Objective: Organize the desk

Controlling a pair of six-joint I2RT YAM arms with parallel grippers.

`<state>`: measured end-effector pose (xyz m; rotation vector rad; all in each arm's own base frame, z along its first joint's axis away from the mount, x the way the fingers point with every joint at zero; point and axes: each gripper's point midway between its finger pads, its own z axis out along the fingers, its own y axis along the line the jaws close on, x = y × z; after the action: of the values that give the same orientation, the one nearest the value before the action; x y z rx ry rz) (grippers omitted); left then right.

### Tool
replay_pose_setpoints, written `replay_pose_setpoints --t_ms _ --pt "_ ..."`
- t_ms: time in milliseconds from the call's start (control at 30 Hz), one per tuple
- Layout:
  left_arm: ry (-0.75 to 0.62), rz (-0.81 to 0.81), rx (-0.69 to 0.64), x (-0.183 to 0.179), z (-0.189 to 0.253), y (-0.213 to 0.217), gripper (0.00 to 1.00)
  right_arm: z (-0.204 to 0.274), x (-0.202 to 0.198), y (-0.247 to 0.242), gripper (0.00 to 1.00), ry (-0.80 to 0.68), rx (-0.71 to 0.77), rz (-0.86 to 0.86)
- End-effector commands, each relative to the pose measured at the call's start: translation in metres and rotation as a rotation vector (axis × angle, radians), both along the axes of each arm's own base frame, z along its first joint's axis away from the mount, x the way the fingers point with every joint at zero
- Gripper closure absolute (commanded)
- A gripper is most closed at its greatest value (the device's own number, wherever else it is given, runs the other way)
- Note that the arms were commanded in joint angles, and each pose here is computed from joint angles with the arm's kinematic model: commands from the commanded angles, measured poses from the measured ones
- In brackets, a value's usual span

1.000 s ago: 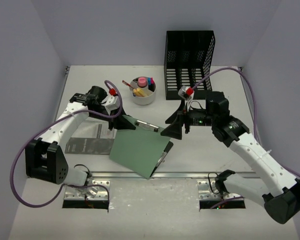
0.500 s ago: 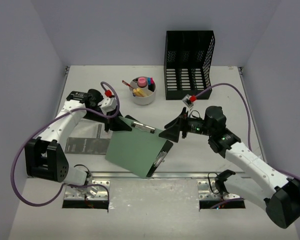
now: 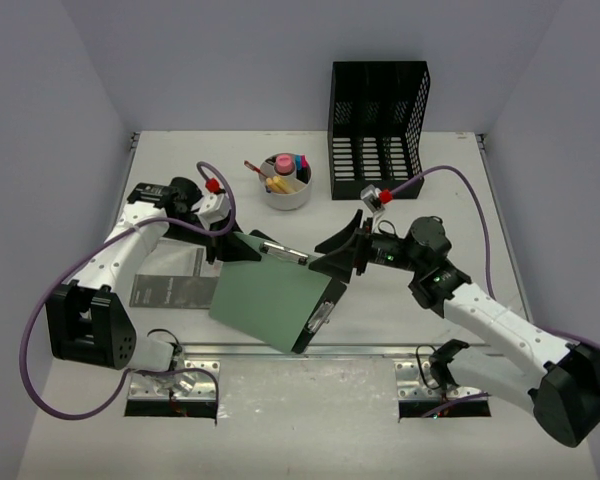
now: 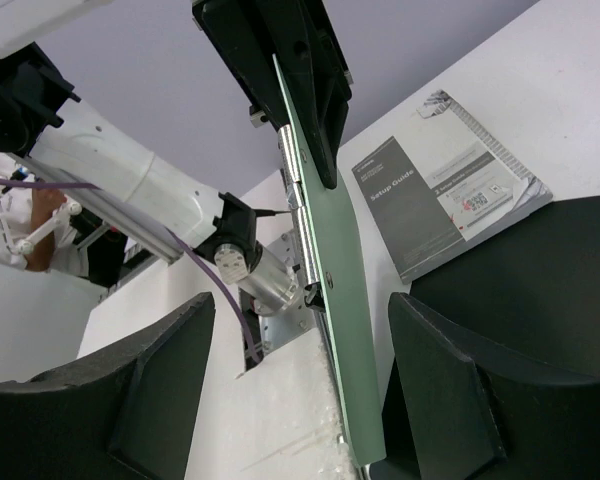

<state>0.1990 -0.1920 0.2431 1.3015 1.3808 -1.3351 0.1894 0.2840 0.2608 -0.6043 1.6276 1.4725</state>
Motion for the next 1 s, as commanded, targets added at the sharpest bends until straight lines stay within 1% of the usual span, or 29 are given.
replay_pose_setpoints --t_ms 0,100,267,400,567,600,700,833,933,967 --pt "-0.096 -0.003 -0.274 0.003 0.061 -0.008 1.0 0.009 0.007 0.004 0.29 -0.102 0.018 -0.028" --pt "-0.095 -0.005 -0.274 0.002 0.064 -0.008 1.0 0.004 0.012 0.004 0.28 -0.105 0.008 -0.05" --pt "-0.1 -0.009 -0.274 0.001 0.071 -0.008 1.0 0.008 0.018 0.005 0.3 -0.125 0.008 -0.068" --pt "-0.104 -0.013 -0.276 0.001 0.077 -0.008 1.0 0.013 0.021 0.007 0.33 -0.141 0.016 -0.066" --pt "-0.101 -0.01 -0.275 0.0 0.078 -0.007 1.0 0.018 0.022 0.011 0.39 -0.16 0.028 -0.051" --pt "-0.101 -0.01 -0.275 0.0 0.078 -0.007 1.0 0.021 0.022 0.012 0.42 -0.171 0.031 -0.046" --pt "-0.104 -0.011 -0.275 0.0 0.078 -0.007 1.0 0.027 0.023 0.015 0.44 -0.187 0.04 -0.036" --pt "-0.106 -0.011 -0.275 0.001 0.079 -0.007 1.0 0.033 0.023 0.021 0.54 -0.203 0.046 -0.02" --pt "-0.106 -0.011 -0.275 0.001 0.08 -0.007 1.0 0.034 0.022 0.025 0.72 -0.213 0.044 -0.002" --pt "-0.11 -0.012 -0.276 0.0 0.081 -0.007 1.0 0.032 0.022 0.026 0.89 -0.211 0.037 -0.001"
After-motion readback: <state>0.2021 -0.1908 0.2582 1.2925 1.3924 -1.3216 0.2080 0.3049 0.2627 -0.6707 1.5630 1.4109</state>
